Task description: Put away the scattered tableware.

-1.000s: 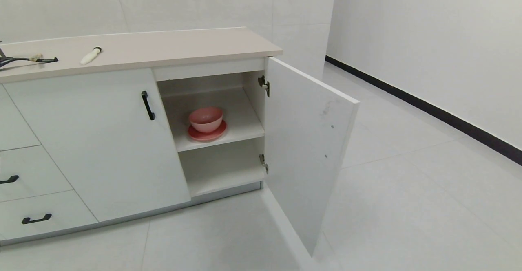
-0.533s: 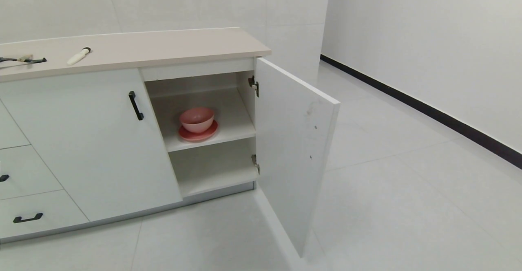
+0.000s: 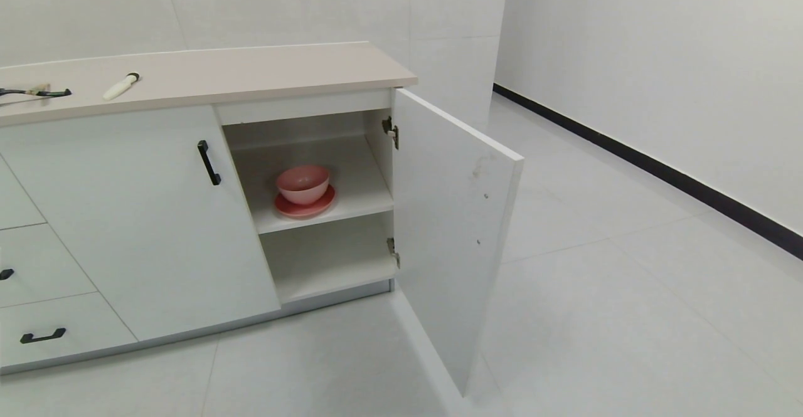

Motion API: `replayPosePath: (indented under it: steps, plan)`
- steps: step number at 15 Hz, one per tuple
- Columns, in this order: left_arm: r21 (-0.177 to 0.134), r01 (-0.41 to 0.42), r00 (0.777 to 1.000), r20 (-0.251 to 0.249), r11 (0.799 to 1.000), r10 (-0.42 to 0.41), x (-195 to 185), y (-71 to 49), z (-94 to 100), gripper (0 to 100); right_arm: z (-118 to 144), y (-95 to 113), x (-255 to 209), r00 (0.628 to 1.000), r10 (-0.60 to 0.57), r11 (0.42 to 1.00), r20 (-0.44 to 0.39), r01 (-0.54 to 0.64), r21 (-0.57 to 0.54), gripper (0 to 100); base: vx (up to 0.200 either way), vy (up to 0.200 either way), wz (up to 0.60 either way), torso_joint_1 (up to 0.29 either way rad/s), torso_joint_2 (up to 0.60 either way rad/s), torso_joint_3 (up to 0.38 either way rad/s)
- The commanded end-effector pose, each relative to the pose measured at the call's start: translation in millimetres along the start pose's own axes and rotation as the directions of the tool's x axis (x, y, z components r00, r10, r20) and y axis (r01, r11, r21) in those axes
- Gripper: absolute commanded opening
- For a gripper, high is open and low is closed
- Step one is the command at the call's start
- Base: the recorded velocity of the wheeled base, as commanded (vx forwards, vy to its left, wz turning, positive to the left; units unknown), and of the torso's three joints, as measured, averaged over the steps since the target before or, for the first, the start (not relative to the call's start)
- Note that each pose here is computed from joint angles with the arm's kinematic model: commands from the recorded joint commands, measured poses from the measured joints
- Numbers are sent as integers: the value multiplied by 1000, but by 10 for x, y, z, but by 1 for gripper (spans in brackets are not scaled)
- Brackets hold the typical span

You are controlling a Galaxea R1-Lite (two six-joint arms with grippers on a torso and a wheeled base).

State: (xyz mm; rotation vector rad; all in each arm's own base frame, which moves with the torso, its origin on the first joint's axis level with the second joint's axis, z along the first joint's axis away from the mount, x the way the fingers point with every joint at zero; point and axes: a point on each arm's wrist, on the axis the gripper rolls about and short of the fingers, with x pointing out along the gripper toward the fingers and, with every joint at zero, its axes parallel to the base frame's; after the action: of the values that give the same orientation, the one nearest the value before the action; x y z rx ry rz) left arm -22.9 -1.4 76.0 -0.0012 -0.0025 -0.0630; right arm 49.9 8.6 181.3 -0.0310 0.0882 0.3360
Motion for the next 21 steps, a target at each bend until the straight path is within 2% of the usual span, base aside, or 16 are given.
replayPosePath:
  steps: [1, 4, 7, 9, 14, 21]
  plan:
    - [-2, 0, 1000, 1, 1000, 0, 0, 0, 1, 100, 23, -111, 476, 985, 49, 998, -164, -42, 47, 0, 0, 0, 0, 0, 0, 0]
    - [-8, -5, 1000, 1, 1000, 5, 0, 1, 1, 100, 11, -248, 997, 984, 52, 998, -170, -46, 43, 0, 0, 0, 0, 0, 0, 0]
    - [-8, -6, 1000, 1, 1000, 6, 0, 1, 1, 100, -89, -300, 1272, 975, 79, 997, -210, -72, 39, 0, 0, 0, 0, 0, 0, 0]
    - [-8, -6, 1000, 1, 1000, 6, 0, 1, 1, 100, -100, -269, 1456, 965, 116, 993, -237, -109, 43, 0, 0, 0, 0, 0, 0, 0]
    - [-16, -9, 1000, -1, 1000, 9, 1, 2, -3, 100, -104, -248, 1654, 963, 143, 990, -228, -137, 40, 0, 0, 0, 0, 0, 0, 0]
    - [-6, -6, 1000, -1, 1000, 6, 1, 1, -3, 100, -109, -340, 2233, 977, 173, 985, -125, -173, 15, 0, 0, 0, 0, 0, 0, 0]
